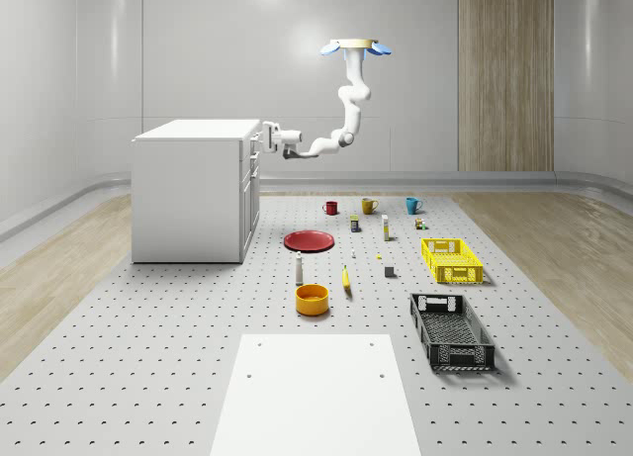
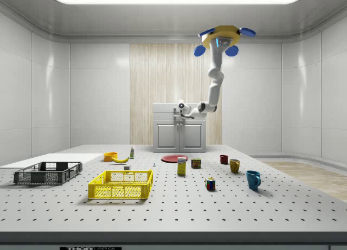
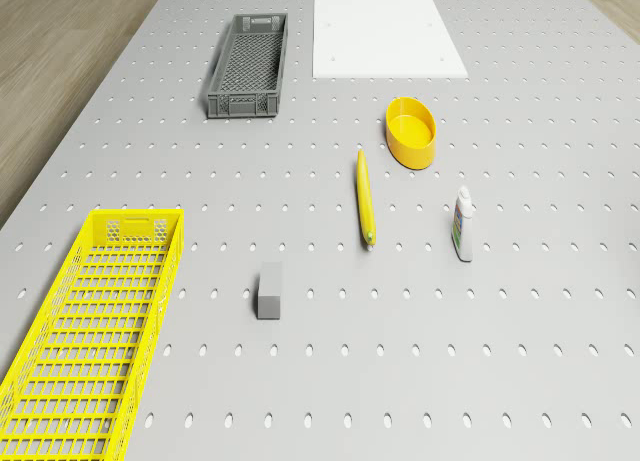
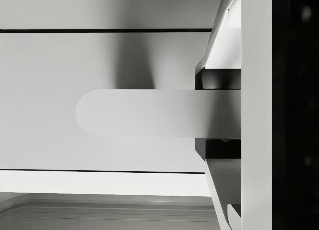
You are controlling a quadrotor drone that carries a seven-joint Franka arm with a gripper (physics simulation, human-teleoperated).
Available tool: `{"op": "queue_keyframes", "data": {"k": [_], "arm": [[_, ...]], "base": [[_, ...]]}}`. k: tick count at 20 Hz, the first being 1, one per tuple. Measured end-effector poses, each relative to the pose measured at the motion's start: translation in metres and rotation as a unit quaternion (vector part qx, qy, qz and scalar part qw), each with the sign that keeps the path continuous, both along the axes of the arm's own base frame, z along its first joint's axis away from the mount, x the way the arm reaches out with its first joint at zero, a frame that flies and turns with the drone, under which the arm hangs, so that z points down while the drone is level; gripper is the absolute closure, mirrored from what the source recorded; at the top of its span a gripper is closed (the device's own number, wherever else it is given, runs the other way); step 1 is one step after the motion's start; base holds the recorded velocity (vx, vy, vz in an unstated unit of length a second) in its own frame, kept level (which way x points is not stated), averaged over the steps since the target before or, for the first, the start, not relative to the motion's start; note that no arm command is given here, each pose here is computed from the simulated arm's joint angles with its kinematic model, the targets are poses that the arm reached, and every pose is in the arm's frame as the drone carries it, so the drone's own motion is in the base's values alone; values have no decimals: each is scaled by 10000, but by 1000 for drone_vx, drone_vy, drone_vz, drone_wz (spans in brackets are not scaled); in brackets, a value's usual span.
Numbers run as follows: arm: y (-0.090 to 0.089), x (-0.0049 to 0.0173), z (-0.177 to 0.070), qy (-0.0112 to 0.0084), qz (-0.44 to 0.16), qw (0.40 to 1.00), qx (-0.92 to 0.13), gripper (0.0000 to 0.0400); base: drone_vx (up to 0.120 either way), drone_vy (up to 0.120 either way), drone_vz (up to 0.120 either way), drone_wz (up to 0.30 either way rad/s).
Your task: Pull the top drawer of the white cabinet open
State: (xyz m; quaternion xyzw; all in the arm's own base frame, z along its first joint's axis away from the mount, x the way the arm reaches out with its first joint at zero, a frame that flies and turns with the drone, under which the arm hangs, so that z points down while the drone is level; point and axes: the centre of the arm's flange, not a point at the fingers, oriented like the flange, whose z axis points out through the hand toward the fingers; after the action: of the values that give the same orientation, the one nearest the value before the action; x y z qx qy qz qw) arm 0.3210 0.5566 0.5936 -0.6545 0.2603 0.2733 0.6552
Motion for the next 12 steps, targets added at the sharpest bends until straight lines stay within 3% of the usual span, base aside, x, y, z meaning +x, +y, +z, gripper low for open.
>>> {"op": "queue_keyframes", "data": {"k": [1, 3, 5, 6, 7, 8, 12], "arm": [[-6, -1, 2, 38, 3, 10000, -2, 289], [-24, -5, 5, 42, 10, 10000, -4, 289], [-48, -12, 7, -47, 19, 10000, -3, 285], [-54, -13, -9, -167, 14, 9999, 7, 277], [-59, -12, -31, -65, -2, 10000, 14, 256], [-69, -12, -21, -20, -3, 10000, 13, 264], [-124, -26, -3, 8, 26, 10000, 1, 284]], "base": [[0, 0, 0, 0], [0, 0, 0, 0], [0, 0, 0, 0], [0, 0, 0, 0], [0, 0, 0, 0], [0, 0, 0, 0], [0, 0, 0, 0]]}}
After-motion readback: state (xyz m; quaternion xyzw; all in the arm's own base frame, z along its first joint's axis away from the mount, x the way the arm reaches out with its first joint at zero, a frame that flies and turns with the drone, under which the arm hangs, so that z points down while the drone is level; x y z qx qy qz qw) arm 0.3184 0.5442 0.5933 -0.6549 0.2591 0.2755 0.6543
